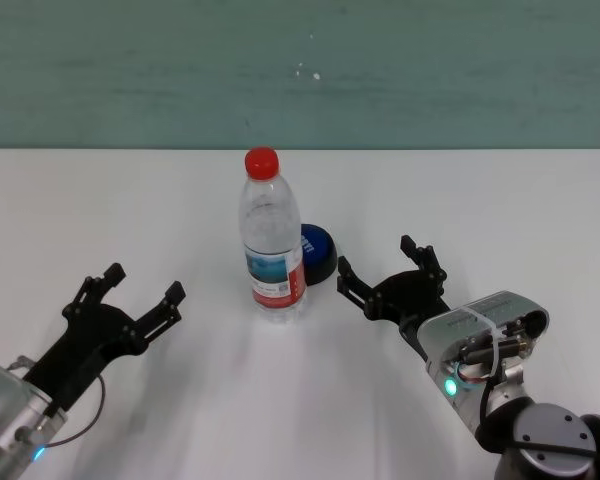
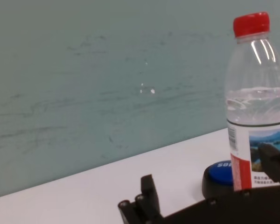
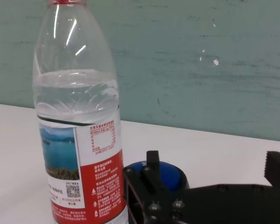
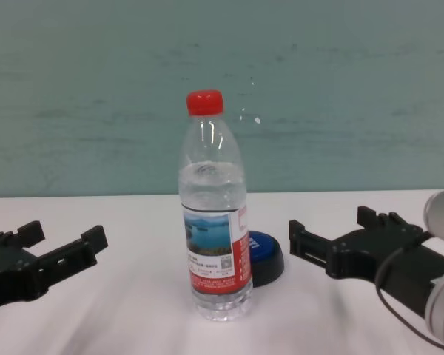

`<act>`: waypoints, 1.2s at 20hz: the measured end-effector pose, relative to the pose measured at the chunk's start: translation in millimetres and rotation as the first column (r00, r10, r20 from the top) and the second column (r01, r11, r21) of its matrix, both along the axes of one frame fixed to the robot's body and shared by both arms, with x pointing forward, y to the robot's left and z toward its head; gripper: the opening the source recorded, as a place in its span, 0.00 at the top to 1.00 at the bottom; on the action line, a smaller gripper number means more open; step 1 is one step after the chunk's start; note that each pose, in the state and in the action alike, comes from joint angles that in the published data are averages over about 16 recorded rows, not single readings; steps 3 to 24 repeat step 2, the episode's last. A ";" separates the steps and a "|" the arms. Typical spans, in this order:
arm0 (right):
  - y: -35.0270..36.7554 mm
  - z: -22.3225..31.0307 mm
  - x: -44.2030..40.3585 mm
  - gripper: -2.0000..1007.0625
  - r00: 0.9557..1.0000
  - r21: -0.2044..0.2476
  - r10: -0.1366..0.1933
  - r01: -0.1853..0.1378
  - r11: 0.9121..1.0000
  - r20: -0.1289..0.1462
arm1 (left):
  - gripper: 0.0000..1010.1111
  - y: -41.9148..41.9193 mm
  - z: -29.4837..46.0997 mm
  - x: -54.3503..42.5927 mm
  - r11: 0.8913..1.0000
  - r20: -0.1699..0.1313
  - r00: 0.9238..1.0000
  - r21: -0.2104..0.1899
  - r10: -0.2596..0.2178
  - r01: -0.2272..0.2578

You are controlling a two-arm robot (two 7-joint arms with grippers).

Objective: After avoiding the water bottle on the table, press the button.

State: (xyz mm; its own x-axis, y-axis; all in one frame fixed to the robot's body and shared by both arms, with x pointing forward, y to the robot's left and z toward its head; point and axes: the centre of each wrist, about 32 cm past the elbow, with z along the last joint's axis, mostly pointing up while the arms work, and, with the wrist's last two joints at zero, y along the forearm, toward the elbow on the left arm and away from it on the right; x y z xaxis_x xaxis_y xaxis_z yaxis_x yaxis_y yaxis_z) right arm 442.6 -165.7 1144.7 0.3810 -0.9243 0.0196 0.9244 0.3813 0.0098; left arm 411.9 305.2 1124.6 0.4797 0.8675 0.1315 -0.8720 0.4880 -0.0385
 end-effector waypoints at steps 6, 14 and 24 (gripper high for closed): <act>-0.1 0.1 0.1 0.00 1.000 0.000 0.000 0.000 1.000 0.000 | 0.00 0.0 0.0 0.0 1.000 0.000 1.000 0.000 0.000 0.000; -0.1 0.1 0.1 0.00 1.000 0.000 0.000 0.000 1.000 0.000 | 0.00 0.0 0.0 0.0 1.000 0.000 1.000 0.000 0.000 0.000; -0.1 0.1 0.1 0.00 1.000 0.000 0.000 0.000 1.000 0.000 | 0.00 0.0 0.0 0.0 1.000 0.000 1.000 0.000 0.000 0.000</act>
